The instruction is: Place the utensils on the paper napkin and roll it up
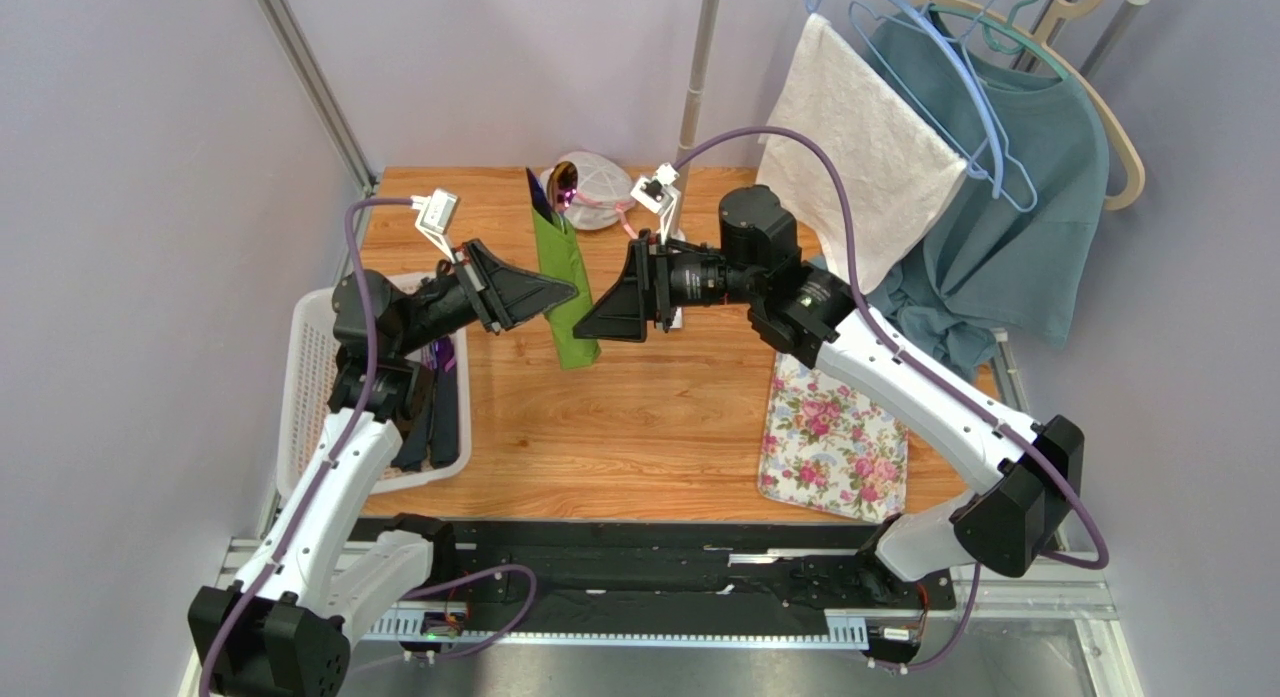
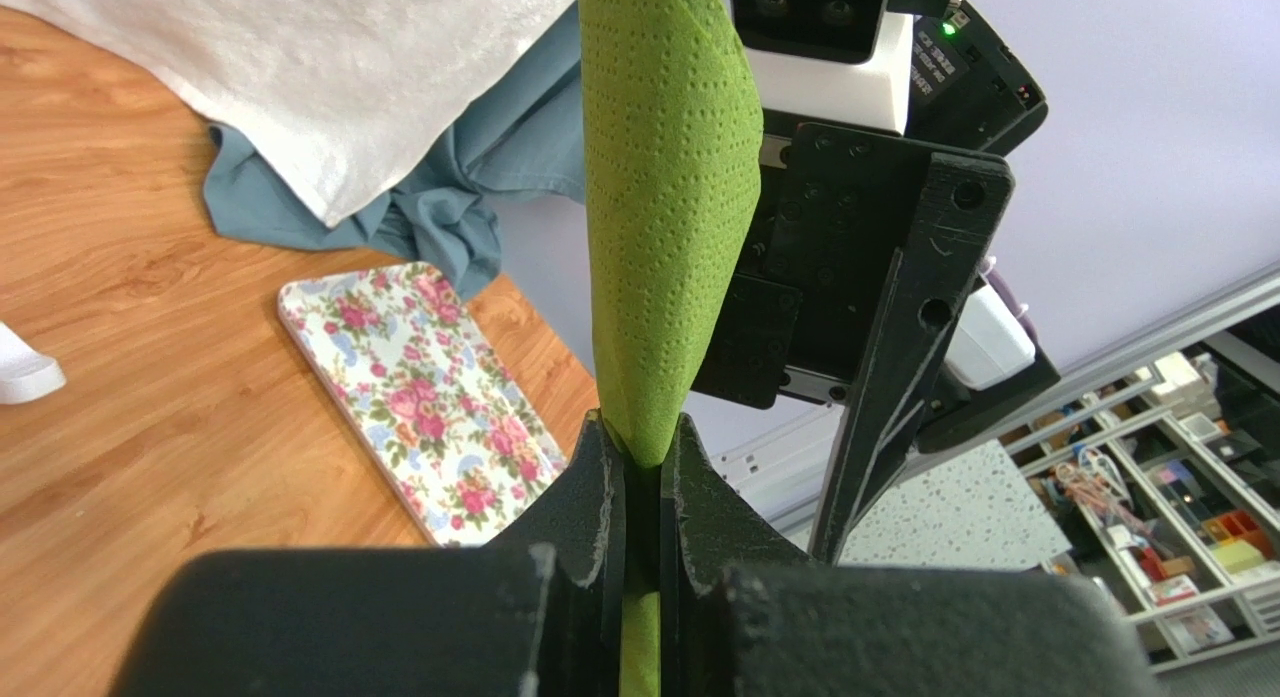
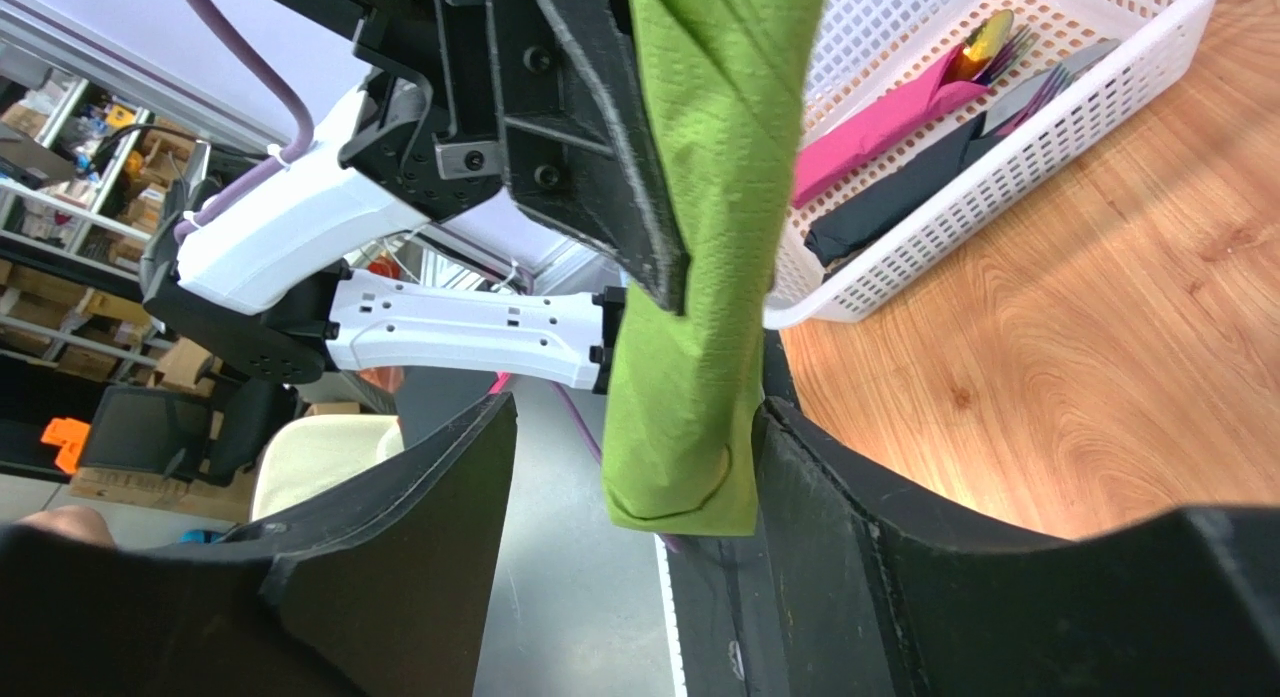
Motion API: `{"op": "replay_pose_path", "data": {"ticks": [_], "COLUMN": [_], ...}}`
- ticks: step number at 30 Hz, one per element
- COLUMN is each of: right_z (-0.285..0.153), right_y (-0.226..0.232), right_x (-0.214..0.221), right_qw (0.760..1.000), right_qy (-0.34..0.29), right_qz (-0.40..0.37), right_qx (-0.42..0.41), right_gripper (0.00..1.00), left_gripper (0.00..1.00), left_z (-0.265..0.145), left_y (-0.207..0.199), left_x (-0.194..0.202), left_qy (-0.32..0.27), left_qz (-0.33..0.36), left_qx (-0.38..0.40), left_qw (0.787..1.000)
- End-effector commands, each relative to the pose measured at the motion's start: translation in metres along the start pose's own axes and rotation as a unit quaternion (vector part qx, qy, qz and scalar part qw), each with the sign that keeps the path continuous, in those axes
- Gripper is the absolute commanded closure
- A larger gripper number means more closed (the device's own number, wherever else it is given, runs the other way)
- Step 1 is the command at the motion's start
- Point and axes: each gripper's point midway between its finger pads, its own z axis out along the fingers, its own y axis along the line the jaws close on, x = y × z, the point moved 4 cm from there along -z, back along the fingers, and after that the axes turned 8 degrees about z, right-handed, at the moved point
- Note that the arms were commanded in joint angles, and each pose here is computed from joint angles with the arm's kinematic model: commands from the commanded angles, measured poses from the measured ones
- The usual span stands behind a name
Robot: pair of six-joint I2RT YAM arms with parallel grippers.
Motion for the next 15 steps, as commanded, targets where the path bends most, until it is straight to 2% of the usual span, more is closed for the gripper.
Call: {"op": "replay_pose_path", "data": {"ticks": [1,10,13,15], "right_z": [-0.008,0.007,0.014,0.017], "right_y": [0.007,0.015,0.021,0.025], "right_x": [-0.002,-0.007,-0.002,0.006], "right_qw": [0.999,0.998,0.998,0.997], "right_qy": [-0.013,-0.016,-0.006,0.008], "right_qz": [-0.033,-0.039,-0.027,-0.028], "right_qx": [-0.001,-0.035,-0.058,-0.066], "right_gripper": [0.37,0.36,0.39,0.46], "left_gripper": [1.0,1.0,1.0,1.0], "left_z": [-0.006,-0.003,-0.003,-0.003], "left_y": [-0.021,-0.024,-0.026,-0.027], "left_x": [-0.007,-0.013,-0.014,-0.015], "left_qy": [-0.011,-0.02,-0.022,-0.024], "left_qz": [0.049,0.035,0.036,0.037], "left_qx": [0.023,0.037,0.038,0.039], "left_qw": [0.998,0.998,0.998,0.998]}}
